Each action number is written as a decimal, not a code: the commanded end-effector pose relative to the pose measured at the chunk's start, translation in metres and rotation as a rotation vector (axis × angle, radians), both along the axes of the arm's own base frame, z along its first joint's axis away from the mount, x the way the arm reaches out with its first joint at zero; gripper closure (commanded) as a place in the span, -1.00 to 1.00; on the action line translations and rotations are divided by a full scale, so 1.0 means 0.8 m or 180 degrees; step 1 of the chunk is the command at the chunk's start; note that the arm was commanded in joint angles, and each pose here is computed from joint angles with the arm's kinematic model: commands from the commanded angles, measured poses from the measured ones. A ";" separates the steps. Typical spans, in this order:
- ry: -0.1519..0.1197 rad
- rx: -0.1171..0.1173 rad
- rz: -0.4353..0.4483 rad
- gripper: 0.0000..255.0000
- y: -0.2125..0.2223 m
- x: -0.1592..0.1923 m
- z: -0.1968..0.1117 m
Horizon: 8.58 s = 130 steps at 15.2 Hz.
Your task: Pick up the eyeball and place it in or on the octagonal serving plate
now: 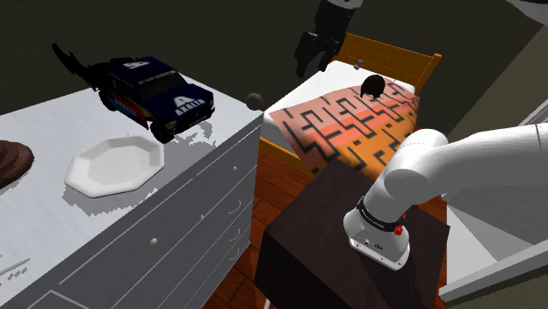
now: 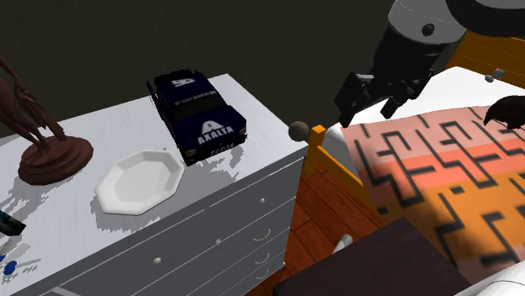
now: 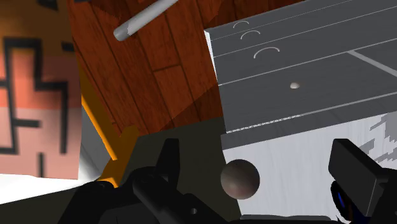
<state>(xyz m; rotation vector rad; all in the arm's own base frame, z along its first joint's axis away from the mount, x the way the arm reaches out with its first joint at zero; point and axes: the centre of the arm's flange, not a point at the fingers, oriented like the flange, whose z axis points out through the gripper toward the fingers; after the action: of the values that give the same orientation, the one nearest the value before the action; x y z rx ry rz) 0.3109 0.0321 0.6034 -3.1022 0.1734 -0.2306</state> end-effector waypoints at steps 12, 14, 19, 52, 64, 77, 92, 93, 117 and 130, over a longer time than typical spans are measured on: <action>-0.0322 -0.0287 -0.0104 -1.00 0.033 0.117 -0.124; -0.0380 -0.0339 -0.0123 -1.00 0.037 0.140 -0.145; -0.0484 -0.0432 -0.0157 -1.00 0.043 0.183 -0.189; -0.0484 -0.0432 -0.0157 1.00 0.037 0.196 -0.170; -0.0484 -0.0432 -0.0157 1.00 0.103 0.200 -0.124; -0.0484 -0.0432 -0.0157 1.00 0.317 0.213 -0.124; -0.0484 -0.0432 -0.0157 1.00 0.564 0.228 -0.125; -0.0484 -0.0432 -0.0157 1.00 0.582 0.229 -0.125; -0.0484 -0.0432 -0.0157 -1.00 0.582 0.229 -0.211; -0.0484 -0.0432 -0.0157 -1.00 0.589 0.210 -0.152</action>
<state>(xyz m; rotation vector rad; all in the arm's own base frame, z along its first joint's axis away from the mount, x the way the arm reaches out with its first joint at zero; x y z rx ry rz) 0.4793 0.5036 0.4821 -3.1983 0.2397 -0.4981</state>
